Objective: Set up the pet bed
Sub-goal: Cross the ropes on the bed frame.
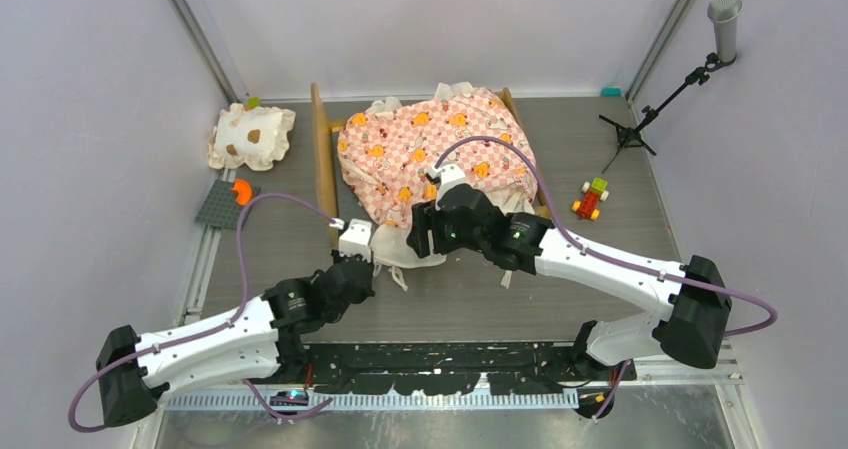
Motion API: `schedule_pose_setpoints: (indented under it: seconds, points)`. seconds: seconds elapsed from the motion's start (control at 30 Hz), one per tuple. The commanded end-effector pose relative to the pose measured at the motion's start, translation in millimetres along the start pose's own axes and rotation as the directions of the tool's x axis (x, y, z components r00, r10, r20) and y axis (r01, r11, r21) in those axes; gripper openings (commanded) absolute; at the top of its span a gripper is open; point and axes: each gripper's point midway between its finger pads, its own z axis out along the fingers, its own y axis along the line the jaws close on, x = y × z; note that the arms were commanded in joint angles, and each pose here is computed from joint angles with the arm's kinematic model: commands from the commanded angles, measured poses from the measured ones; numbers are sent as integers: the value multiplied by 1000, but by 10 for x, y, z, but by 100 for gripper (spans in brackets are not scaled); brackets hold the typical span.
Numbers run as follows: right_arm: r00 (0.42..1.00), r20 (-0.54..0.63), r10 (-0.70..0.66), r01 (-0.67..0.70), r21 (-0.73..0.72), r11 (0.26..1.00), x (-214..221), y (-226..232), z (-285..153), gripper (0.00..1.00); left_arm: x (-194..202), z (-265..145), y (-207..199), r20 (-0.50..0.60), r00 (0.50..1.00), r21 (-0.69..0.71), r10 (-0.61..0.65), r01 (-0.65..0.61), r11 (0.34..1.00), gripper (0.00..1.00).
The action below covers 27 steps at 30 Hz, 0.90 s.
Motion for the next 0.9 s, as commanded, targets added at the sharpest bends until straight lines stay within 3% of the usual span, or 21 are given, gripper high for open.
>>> schedule_pose_setpoints:
  seconds: [0.0,0.2,0.4,0.57,0.87]
  points:
    - [1000,23,14,-13,-38,999,-123,118,-36,68,151,-125,-57,-159,981,36,-108,115,993,0]
    - [998,-40,37,-40,-79,996,20,200,57,69,314,-335,74,-258,954,-11,-155,157,987,0]
    - [998,-50,47,-49,-41,998,32,165,178,69,709,-567,377,-317,884,-160,-344,307,938,0]
    - [997,-44,60,-61,-22,998,12,154,247,69,812,-675,544,-289,837,-262,-465,398,879,0]
    - [999,-37,21,-21,-3,1000,-313,299,490,76,739,-764,822,-176,823,-379,-541,450,808,0]
